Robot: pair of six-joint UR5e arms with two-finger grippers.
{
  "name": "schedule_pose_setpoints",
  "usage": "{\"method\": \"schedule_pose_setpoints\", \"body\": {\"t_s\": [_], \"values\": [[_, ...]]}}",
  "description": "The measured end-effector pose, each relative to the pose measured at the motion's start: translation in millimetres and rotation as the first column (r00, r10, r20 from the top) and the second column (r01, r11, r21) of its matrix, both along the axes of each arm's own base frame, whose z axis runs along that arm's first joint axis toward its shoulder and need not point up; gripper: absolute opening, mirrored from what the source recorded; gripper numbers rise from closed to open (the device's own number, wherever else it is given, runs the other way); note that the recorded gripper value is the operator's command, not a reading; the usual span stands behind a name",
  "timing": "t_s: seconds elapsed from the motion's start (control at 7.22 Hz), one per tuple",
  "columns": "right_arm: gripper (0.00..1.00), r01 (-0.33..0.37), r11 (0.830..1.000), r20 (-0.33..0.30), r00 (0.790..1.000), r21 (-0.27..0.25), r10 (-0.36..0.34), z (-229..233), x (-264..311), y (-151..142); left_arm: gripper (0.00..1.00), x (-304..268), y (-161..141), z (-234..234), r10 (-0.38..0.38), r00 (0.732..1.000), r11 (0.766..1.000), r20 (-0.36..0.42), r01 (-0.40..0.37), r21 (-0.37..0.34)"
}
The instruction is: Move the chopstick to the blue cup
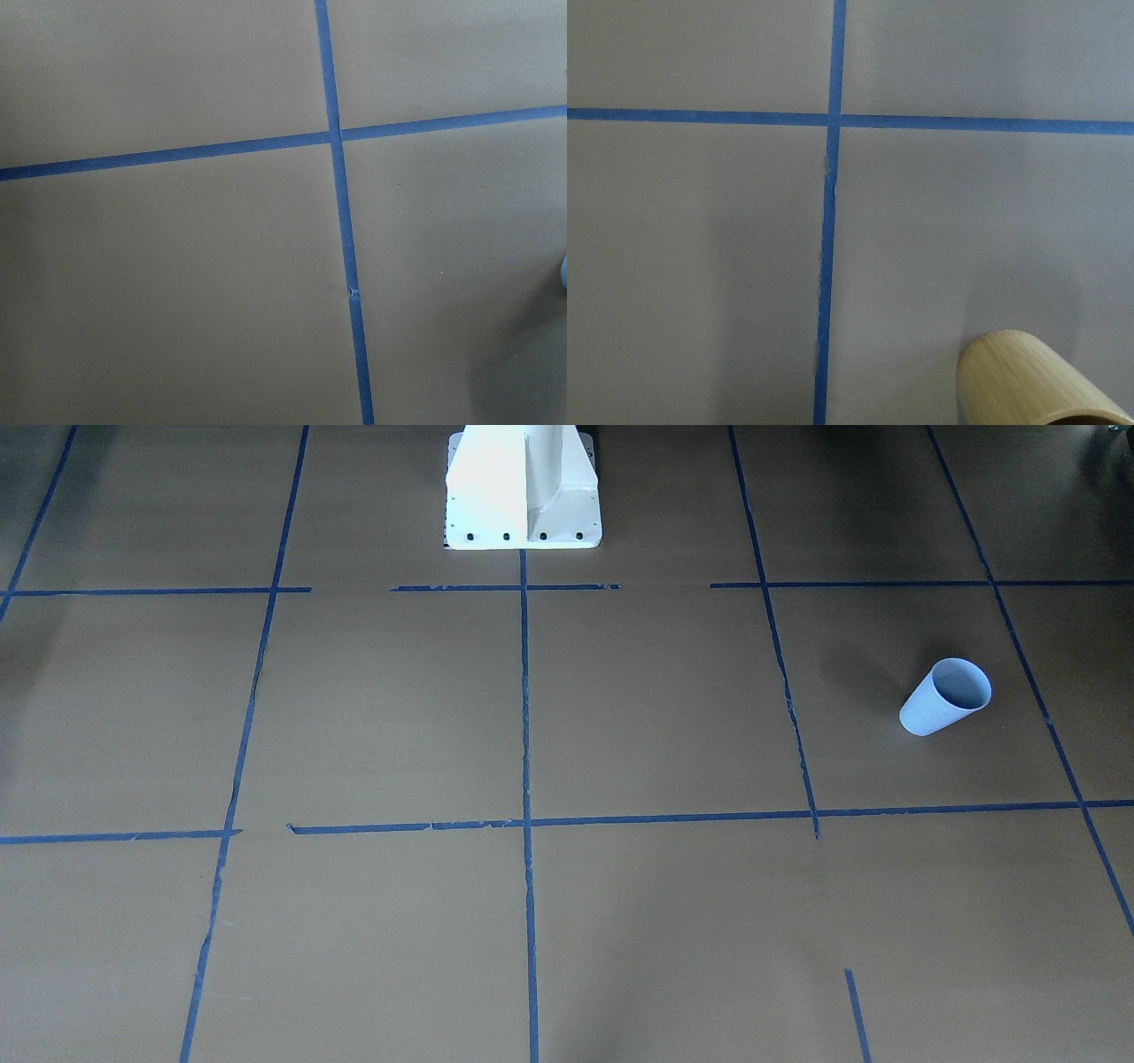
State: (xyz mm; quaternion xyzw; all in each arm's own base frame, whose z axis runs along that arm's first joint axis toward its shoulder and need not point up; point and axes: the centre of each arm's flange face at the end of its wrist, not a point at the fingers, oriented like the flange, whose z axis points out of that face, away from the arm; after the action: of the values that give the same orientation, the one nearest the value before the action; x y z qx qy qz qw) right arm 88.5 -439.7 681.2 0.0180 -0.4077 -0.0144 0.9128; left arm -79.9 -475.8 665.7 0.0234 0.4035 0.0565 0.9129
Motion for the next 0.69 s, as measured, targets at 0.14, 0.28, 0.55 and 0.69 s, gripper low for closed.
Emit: {"method": "schedule_pose_setpoints", "body": {"t_s": [0.14, 0.28, 0.55, 0.69], "values": [[1.0, -0.005, 1.0, 0.0, 1.0, -0.001, 0.005, -1.2, 0.5, -0.9, 1.0, 0.0, 0.0, -0.1, 0.0, 1.0, 1.0, 0.0, 0.0, 0.001], [1.0, -0.011, 1.0, 0.0, 1.0, -0.002, 0.011, -3.4, 0.9, -2.4, 1.0, 0.0, -0.1, -0.5, 0.0, 1.0, 1.0, 0.0, 0.0, 0.002], [1.0, -0.015, 1.0, 0.0, 1.0, -0.004, 0.015, -4.2, 1.0, -3.1, 1.0, 0.0, -0.2, -0.8, 0.0, 1.0, 1.0, 0.0, 0.0, 0.003], [1.0, -0.015, 1.0, 0.0, 1.0, -0.004, 0.015, -4.4, 0.8, -3.4, 1.0, 0.0, -0.2, -0.5, 0.0, 1.0, 1.0, 0.0, 0.0, 0.003]]}}
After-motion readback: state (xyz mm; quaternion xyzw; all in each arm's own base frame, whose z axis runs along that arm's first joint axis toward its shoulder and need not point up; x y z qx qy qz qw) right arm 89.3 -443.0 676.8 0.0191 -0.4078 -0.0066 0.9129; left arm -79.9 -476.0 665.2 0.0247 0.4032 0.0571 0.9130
